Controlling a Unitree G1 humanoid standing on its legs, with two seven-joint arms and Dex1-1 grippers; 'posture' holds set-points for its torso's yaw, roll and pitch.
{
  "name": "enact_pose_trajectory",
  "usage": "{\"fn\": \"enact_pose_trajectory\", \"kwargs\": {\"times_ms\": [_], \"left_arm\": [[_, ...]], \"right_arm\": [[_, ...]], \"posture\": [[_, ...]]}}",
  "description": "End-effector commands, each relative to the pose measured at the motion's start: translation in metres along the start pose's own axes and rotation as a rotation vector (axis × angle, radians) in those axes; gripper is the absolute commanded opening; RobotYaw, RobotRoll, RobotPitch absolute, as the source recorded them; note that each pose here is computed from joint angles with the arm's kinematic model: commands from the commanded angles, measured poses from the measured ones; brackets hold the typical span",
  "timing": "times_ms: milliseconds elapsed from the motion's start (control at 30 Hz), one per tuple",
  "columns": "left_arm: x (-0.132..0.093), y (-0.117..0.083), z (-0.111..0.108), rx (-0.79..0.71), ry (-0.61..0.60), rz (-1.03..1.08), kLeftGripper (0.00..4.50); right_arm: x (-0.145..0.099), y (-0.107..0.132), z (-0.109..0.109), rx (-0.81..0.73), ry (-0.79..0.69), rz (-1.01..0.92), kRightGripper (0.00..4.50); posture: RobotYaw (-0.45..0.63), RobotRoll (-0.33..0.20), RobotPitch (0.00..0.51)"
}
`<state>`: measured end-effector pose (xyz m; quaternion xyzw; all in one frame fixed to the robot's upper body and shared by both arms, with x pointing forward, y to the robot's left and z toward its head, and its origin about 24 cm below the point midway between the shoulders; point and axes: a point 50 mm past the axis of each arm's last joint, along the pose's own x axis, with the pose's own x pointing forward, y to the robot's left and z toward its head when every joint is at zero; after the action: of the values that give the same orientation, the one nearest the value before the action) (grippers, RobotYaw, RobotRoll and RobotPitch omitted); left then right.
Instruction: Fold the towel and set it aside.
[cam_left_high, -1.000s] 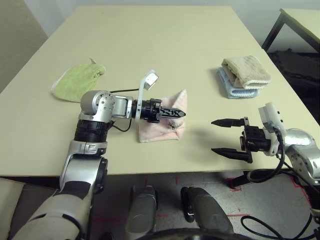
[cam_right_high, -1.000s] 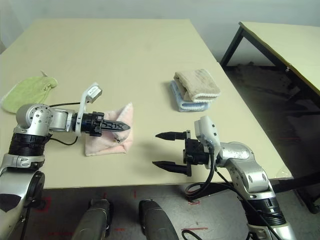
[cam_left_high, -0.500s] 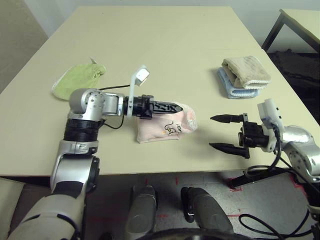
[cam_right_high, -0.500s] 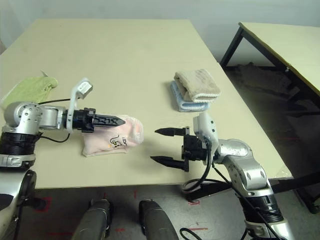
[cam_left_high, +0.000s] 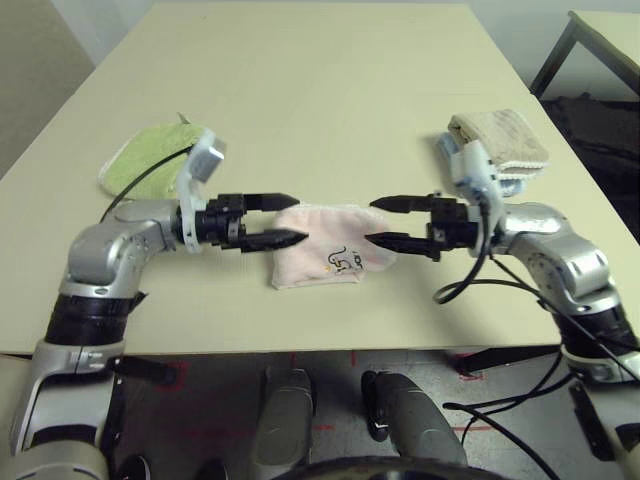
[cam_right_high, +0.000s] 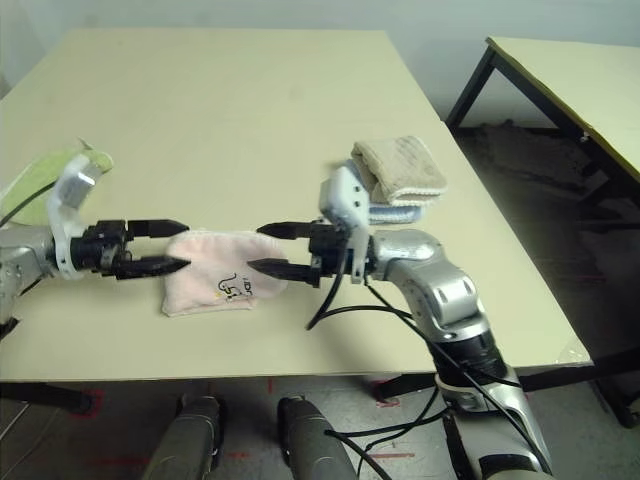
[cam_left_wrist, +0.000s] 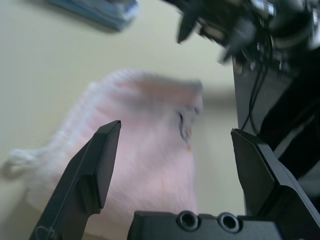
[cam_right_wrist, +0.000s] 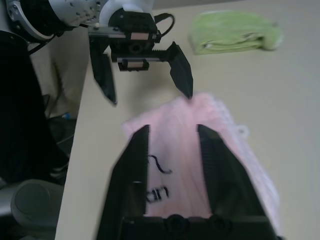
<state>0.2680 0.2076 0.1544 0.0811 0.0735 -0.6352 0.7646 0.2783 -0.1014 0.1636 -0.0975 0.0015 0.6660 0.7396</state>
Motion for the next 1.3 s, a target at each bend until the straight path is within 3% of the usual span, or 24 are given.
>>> {"fn": "enact_pose_trajectory", "kwargs": {"times_ms": [33,100,467,667,867,900,1000,1133,1300], "left_arm": [[0.005,-0.004,-0.009,0.102,0.004,-0.023,4.50],[0.007,-0.004,-0.015,0.121,0.006,-0.017,4.50],[0.039,0.003,-0.031,0.136,-0.062,-0.002,4.50],[0.060,0.001,-0.024,0.169,-0.101,-0.053,4.50],[0.050,0.007,-0.011,0.187,-0.129,0.030,4.50],[0.046,0.008,-0.011,0.193,-0.120,0.045,4.11],[0.031,0.008,-0.010,0.202,-0.092,0.060,4.30],[0.019,0.008,-0.011,0.177,-0.054,0.054,3.42],[0.016,0.007,-0.012,0.151,-0.059,0.049,1.65]], "right_arm": [[0.010,0.001,-0.015,0.047,0.065,0.023,0.69],[0.013,0.002,-0.021,0.072,0.084,0.032,0.02],[0.019,-0.002,-0.033,0.083,0.125,0.029,0.02],[0.026,-0.003,-0.031,0.074,0.114,0.027,0.02],[0.023,-0.002,-0.031,0.079,0.119,0.023,0.02],[0.022,-0.002,-0.032,0.080,0.120,0.022,0.00],[0.022,-0.002,-0.032,0.082,0.123,0.020,0.00],[0.022,-0.001,-0.034,0.085,0.125,0.023,0.00],[0.025,-0.002,-0.034,0.087,0.122,0.032,0.00]], "posture": [[0.03,0.000,0.159],[0.04,0.000,0.158],[0.03,0.000,0.156],[0.02,0.000,0.159],[0.02,0.000,0.160],[0.02,0.000,0.160],[0.02,0.000,0.160],[0.03,0.000,0.163],[0.04,0.000,0.164]]}}
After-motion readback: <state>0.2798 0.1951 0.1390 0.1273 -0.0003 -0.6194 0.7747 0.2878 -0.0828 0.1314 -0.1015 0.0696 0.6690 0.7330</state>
